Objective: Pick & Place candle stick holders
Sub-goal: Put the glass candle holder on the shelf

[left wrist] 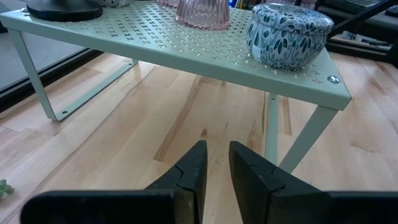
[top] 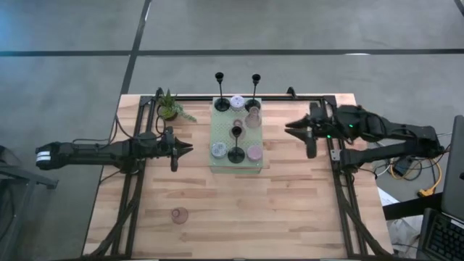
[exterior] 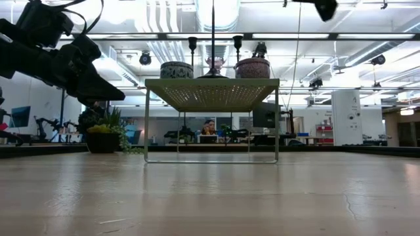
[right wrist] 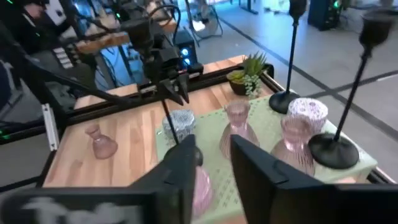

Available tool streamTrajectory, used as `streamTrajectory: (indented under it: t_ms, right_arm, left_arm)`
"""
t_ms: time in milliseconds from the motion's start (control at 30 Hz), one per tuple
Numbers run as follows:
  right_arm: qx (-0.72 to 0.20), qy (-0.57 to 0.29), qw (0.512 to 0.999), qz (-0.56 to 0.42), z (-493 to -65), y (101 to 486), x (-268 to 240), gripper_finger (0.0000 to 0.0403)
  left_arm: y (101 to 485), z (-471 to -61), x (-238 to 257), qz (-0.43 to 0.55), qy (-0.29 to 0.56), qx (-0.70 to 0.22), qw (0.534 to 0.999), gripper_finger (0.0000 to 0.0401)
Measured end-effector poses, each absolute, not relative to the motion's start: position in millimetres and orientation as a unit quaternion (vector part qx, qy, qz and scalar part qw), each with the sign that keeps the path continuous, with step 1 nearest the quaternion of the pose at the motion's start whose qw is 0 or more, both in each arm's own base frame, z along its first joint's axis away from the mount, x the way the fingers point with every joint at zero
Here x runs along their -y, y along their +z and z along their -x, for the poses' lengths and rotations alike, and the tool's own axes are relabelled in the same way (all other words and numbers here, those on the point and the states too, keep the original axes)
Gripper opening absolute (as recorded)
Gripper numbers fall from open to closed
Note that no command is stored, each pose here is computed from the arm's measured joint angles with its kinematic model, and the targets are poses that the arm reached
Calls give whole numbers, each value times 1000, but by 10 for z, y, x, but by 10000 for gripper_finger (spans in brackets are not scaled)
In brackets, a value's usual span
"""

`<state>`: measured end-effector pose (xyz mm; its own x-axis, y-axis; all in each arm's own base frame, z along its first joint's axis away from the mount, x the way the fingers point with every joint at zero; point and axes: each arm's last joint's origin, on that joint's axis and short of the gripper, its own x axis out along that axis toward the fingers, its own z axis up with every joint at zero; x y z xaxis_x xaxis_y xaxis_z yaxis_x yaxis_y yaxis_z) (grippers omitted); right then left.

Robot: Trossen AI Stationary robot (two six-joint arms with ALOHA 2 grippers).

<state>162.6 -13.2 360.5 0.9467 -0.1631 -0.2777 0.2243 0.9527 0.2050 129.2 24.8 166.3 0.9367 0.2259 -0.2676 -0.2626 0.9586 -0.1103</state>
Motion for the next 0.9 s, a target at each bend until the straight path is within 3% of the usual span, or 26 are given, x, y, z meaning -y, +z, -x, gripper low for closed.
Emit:
streamTrajectory:
  t_ms: [200,567,900]
  right_arm:
    - [-34,-71,991,-110,-1299,3279,100,13]
    - [60,-26,993,-99,-961,2388,60,8]
    - [100,-33,994,17,-948,1897,59,8]
  left_arm:
    - [1662,-1292,-248,72,124,-128,981,71]
    - [1661,-1291,-248,72,124,-128,981,71]
    - [1658,-1292,-248,72,125,-129,981,71]
